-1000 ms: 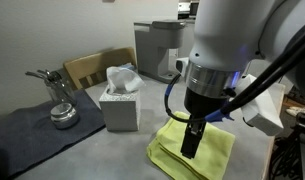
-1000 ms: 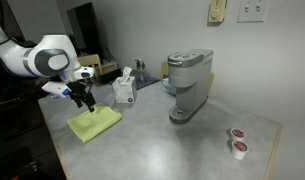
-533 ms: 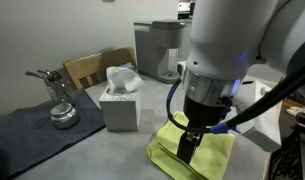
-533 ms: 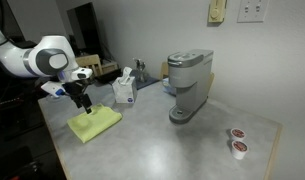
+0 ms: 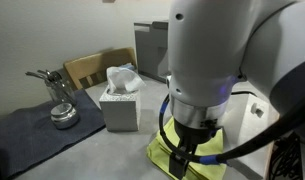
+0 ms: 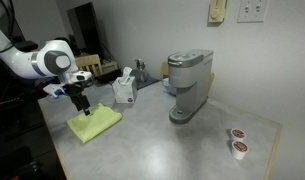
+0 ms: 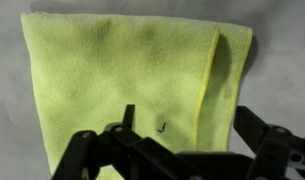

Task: Unfold the cloth

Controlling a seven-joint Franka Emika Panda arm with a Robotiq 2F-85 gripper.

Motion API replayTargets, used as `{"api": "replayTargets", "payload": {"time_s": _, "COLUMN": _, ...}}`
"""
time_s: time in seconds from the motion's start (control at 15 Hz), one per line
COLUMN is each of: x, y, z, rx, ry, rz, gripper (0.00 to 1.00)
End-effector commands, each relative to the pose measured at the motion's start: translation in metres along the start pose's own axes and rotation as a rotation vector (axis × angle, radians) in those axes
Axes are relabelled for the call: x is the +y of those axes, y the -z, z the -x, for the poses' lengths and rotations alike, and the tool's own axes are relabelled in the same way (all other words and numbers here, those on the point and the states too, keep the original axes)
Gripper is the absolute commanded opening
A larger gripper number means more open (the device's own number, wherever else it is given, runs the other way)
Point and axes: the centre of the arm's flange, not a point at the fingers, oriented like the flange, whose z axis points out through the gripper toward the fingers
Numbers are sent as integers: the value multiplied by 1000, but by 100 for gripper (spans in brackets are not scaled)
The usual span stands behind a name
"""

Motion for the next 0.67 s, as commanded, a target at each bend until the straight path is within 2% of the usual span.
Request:
{"api": "replayTargets", "payload": {"time_s": 0.0, "x": -3, "y": -11, "z": -11, "rx": -19, "ry": -8, "rz": 42, "gripper": 100}}
{"api": "replayTargets", "payload": {"time_s": 0.6, "x": 15, "y": -17, "z": -16, "rx": -30, "ry": -48, "rz": 60, "gripper": 100}}
